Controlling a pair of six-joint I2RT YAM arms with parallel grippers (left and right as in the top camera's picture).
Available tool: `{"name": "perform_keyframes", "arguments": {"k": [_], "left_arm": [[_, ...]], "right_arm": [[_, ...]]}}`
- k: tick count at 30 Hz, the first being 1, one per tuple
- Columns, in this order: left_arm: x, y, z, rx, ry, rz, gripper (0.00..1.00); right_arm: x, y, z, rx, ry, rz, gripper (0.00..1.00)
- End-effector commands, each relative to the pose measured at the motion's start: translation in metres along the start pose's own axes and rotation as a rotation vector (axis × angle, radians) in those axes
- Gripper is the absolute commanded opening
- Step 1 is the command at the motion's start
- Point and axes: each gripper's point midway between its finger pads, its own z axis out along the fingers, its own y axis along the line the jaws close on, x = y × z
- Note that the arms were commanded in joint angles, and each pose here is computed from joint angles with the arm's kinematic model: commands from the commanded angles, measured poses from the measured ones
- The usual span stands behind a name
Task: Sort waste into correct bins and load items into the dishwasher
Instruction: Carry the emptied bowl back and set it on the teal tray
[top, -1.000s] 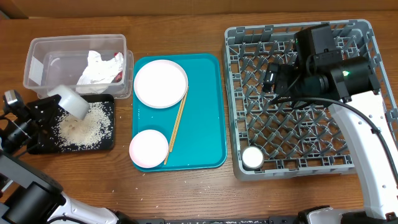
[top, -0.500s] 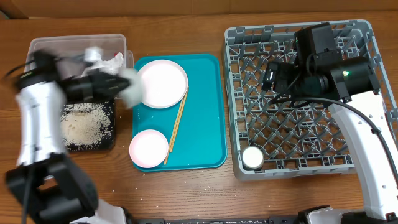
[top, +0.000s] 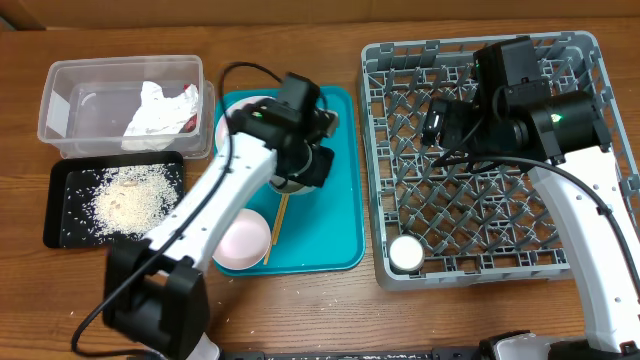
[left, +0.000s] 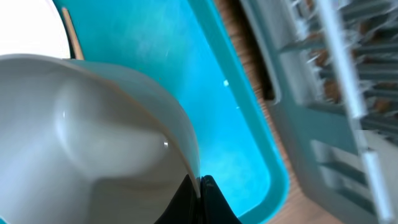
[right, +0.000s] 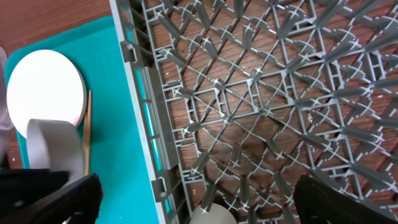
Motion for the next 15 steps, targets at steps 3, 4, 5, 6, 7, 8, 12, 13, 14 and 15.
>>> {"name": "perform_keyframes", "arguments": {"k": [3,4,5,6,7,8,12,13,14,15], "left_arm": [[0.017,-0.006,0.038,-0.087,0.116,0.038,0.04],[0.020,-0.009,0.043,-0.082,0.133,0.045,0.04],[0.023,-0.012,0.048,-0.081,0.148,0.053,0.04],[0.025,-0.015,0.052,-0.081,0.160,0.061,0.04],[0.028,-0.018,0.056,-0.080,0.172,0.070,0.04],[0.028,-0.020,0.057,-0.079,0.174,0.073,0.04],[0.029,-0.022,0.057,-0.075,0.175,0.078,0.04],[0.029,-0.021,0.057,-0.075,0.176,0.076,0.04],[0.029,-0.021,0.057,-0.075,0.176,0.075,0.05],[0.029,-0.021,0.057,-0.075,0.176,0.075,0.09]], "right_arm": [[-0.007,0.003,-0.009,-0.018,-0.036,-0.002,1.00],[-0.007,0.003,-0.009,-0.018,-0.036,-0.002,1.00],[-0.007,0.003,-0.009,-0.018,-0.036,-0.002,1.00],[-0.007,0.003,-0.009,-0.018,-0.036,-0.002,1.00],[-0.007,0.003,-0.009,-0.018,-0.037,-0.002,1.00],[-0.008,0.003,-0.009,-0.018,-0.037,-0.002,1.00],[-0.010,0.004,-0.009,-0.023,-0.046,-0.002,1.00],[-0.010,0.005,-0.009,-0.024,-0.049,-0.002,1.00],[-0.011,0.005,-0.009,-0.026,-0.052,-0.002,1.00],[-0.012,0.006,-0.009,-0.029,-0.056,0.000,1.00]]}}
